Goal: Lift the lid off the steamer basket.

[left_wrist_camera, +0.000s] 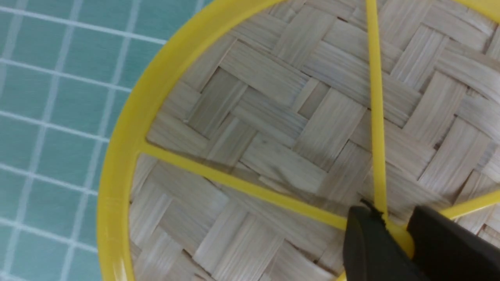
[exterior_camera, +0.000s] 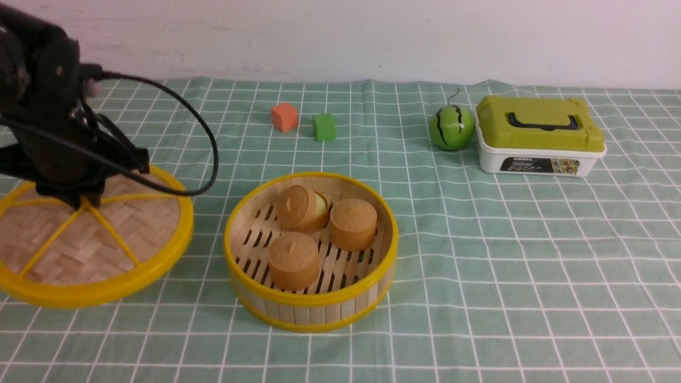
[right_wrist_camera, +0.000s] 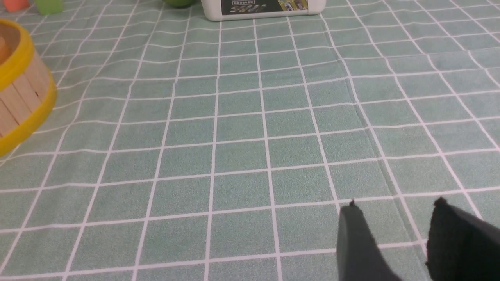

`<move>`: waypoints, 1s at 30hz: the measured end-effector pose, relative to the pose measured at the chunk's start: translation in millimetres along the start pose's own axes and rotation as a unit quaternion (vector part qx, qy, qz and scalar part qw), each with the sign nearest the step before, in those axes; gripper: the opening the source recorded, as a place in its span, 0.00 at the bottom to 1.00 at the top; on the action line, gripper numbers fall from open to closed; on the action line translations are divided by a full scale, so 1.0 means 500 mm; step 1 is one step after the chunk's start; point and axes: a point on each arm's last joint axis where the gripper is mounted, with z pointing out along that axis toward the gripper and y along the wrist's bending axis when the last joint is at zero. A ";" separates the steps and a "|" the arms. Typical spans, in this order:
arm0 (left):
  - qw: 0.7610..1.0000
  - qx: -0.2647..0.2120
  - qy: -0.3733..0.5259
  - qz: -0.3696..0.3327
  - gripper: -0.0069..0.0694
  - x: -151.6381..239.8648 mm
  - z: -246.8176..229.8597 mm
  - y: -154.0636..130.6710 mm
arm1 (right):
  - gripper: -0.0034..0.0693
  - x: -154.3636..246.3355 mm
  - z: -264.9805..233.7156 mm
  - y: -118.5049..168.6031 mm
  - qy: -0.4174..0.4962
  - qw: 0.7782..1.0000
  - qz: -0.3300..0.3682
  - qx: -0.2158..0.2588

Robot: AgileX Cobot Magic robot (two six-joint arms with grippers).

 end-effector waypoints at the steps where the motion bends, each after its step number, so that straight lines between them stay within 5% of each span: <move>1: 1.000 0.004 0.007 0.001 0.23 0.003 0.021 -0.007 | 0.38 0.000 0.000 0.000 0.000 1.000 0.000 0.000; 12: 0.999 0.013 0.049 0.007 0.24 0.021 0.137 -0.041 | 0.38 0.000 0.000 0.000 0.000 1.000 0.000 0.000; 23: 0.997 0.045 0.044 -0.037 0.57 0.008 0.081 -0.042 | 0.38 0.000 0.000 0.000 0.000 1.000 0.000 0.000; 26: 0.997 0.066 0.013 -0.030 0.53 -0.019 0.010 -0.034 | 0.38 0.000 0.000 0.000 0.000 1.000 0.000 0.000; 30: 0.995 0.083 -0.052 -0.020 0.32 -0.044 -0.168 0.008 | 0.38 0.000 0.000 0.000 0.000 1.000 0.000 0.000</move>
